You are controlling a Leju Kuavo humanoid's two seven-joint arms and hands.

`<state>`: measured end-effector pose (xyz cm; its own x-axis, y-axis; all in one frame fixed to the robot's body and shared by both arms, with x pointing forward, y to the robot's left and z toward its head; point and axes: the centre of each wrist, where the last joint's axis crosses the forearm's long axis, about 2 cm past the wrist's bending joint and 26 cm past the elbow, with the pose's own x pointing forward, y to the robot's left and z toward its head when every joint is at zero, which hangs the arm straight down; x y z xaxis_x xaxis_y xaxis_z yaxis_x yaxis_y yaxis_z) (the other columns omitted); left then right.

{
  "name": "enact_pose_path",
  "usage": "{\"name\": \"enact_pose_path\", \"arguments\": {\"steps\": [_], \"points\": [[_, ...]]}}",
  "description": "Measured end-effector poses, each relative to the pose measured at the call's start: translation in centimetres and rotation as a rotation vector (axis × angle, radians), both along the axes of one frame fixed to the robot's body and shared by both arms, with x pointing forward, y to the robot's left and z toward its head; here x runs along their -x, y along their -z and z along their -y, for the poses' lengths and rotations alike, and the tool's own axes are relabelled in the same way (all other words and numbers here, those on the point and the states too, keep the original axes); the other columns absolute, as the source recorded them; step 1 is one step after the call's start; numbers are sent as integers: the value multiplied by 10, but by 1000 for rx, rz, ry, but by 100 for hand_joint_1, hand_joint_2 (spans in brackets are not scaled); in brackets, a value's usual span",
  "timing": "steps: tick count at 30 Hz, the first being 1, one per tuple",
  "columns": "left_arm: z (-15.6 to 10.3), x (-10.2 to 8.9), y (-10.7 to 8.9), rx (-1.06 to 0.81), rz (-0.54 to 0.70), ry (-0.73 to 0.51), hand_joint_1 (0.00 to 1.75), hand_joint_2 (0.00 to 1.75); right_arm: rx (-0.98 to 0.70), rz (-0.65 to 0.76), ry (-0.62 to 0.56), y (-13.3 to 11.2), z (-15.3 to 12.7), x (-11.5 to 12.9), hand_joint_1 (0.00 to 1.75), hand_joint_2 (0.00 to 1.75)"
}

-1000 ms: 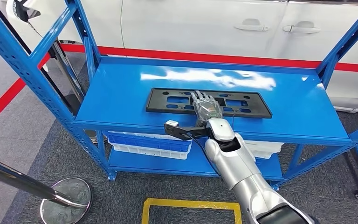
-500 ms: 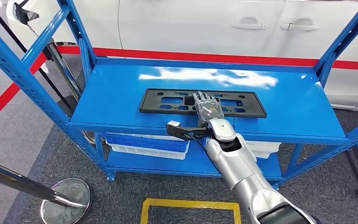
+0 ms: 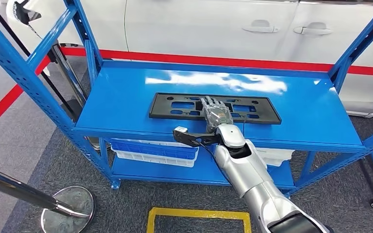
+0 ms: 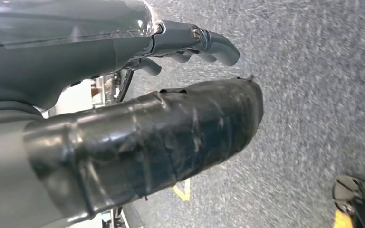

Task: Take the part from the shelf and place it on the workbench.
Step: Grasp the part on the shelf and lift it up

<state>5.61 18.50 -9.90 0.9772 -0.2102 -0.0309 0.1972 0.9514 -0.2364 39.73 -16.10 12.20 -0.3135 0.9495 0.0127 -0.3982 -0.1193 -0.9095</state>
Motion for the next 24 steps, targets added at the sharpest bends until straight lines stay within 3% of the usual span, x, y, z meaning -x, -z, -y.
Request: {"name": "enact_pose_path", "arguments": {"steps": [24], "points": [[0, 1, 0, -2, 4, 38, 0, 0, 39, -31, 4, 12, 3, 7, 0, 175]]}}
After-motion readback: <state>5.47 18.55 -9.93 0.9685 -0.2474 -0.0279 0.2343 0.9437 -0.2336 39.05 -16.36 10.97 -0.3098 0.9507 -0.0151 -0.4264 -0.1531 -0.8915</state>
